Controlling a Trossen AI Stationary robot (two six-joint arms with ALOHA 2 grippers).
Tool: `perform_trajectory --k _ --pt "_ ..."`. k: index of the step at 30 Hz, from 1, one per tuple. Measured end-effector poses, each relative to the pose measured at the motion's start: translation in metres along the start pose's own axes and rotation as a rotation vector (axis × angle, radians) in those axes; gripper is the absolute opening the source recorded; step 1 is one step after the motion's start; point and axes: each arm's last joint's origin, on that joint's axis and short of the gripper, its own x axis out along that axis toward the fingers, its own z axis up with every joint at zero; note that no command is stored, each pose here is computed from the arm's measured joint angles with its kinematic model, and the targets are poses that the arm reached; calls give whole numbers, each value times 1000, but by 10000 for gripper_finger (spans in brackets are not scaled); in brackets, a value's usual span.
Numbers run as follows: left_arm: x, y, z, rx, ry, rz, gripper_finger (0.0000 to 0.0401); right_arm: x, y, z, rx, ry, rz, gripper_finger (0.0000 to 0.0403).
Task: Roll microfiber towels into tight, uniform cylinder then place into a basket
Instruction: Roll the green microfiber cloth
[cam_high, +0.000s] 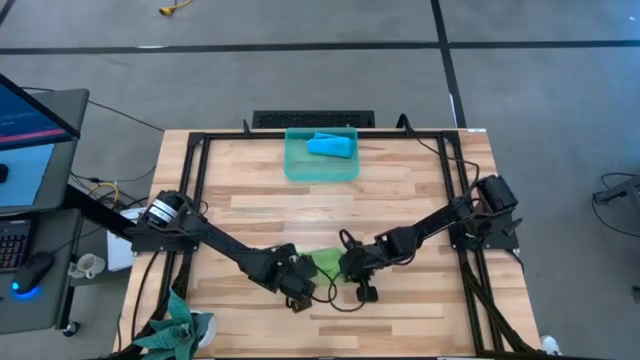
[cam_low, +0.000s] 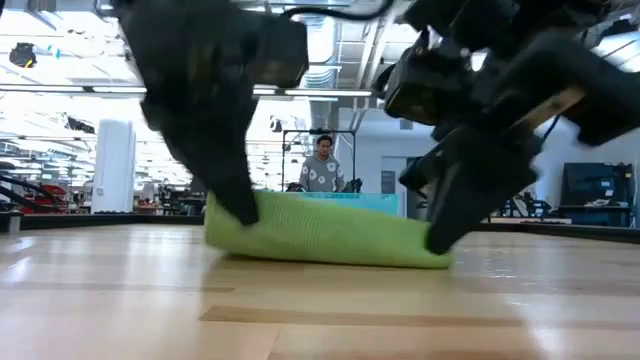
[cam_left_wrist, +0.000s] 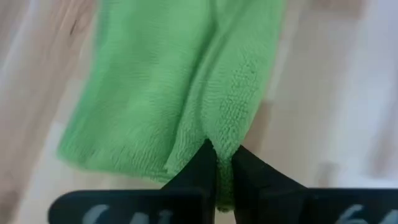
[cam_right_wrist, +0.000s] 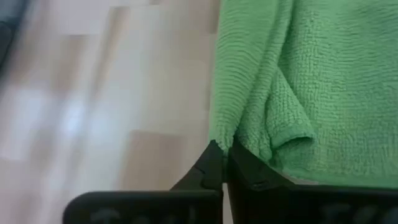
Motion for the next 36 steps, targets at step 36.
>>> perform_trajectory --k 36 --pt "44 64 48 -362 308 -300 18 -5 26 -6 241 43 71 102"
